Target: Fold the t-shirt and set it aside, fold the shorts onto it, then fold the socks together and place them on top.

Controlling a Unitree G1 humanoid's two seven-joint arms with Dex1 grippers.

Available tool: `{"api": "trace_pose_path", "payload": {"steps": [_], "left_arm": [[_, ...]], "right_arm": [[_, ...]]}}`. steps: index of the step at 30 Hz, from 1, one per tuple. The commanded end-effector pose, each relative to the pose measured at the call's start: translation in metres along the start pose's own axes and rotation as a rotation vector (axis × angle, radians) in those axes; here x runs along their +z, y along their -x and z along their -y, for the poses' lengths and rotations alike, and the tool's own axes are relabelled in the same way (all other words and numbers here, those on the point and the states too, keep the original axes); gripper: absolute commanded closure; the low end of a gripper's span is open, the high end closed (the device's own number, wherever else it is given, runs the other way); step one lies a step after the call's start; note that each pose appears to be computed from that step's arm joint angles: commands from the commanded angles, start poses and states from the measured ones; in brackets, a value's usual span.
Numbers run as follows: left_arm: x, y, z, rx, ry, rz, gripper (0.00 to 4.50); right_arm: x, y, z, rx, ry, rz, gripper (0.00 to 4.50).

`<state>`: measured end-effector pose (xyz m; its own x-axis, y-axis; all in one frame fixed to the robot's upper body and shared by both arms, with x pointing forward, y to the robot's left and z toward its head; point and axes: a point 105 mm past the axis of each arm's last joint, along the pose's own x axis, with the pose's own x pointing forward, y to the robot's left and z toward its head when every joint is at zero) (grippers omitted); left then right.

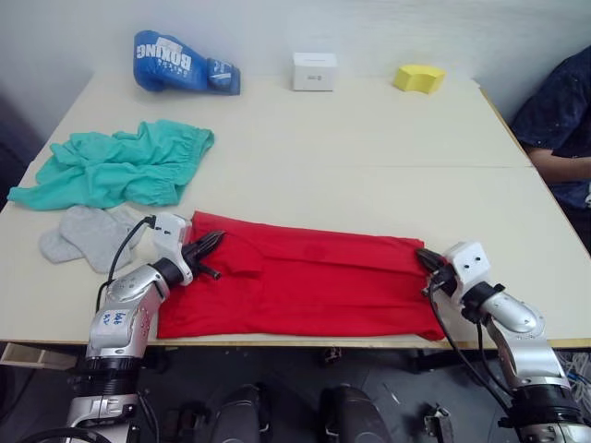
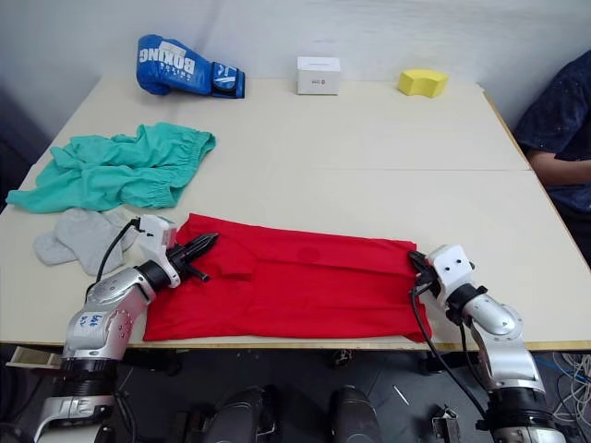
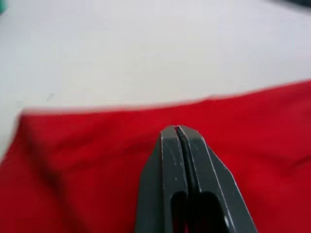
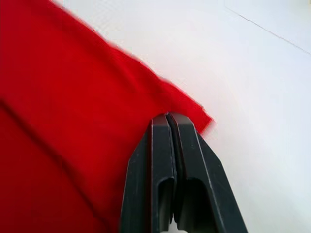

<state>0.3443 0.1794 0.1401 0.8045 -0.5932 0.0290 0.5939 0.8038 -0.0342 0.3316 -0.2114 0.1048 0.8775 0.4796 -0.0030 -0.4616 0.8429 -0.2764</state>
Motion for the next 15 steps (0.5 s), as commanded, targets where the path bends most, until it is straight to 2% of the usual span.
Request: {"api": "trace_pose_path", "payload": {"steps": [1,4,6,8,12,15], "left_arm": [[0.018,-0.006,-0.001,-0.027,-0.080,0.027,4.48],[0.000,-0.018,-0.019,0.034,-0.143,-0.084,4.48],[-0.013,-0.021,-0.030,0.075,-0.161,-0.141,4.48],[-0.020,-0.021,-0.037,0.097,-0.174,-0.164,4.48],[-0.033,-0.016,-0.041,0.097,-0.163,-0.200,4.48],[-0.031,-0.012,-0.036,0.063,-0.155,-0.167,4.48]], "right_arm": [[0.035,-0.025,-0.015,0.070,0.027,0.118,4.49],[0.028,-0.045,-0.038,0.140,0.052,0.087,4.49],[0.020,-0.050,-0.040,0.130,0.038,0.062,4.49],[0.014,-0.050,-0.036,0.112,0.037,0.047,4.49],[-0.004,-0.028,-0.014,0.069,0.040,0.010,4.49],[-0.006,-0.012,0.003,0.044,0.024,0.004,4.49]]}}
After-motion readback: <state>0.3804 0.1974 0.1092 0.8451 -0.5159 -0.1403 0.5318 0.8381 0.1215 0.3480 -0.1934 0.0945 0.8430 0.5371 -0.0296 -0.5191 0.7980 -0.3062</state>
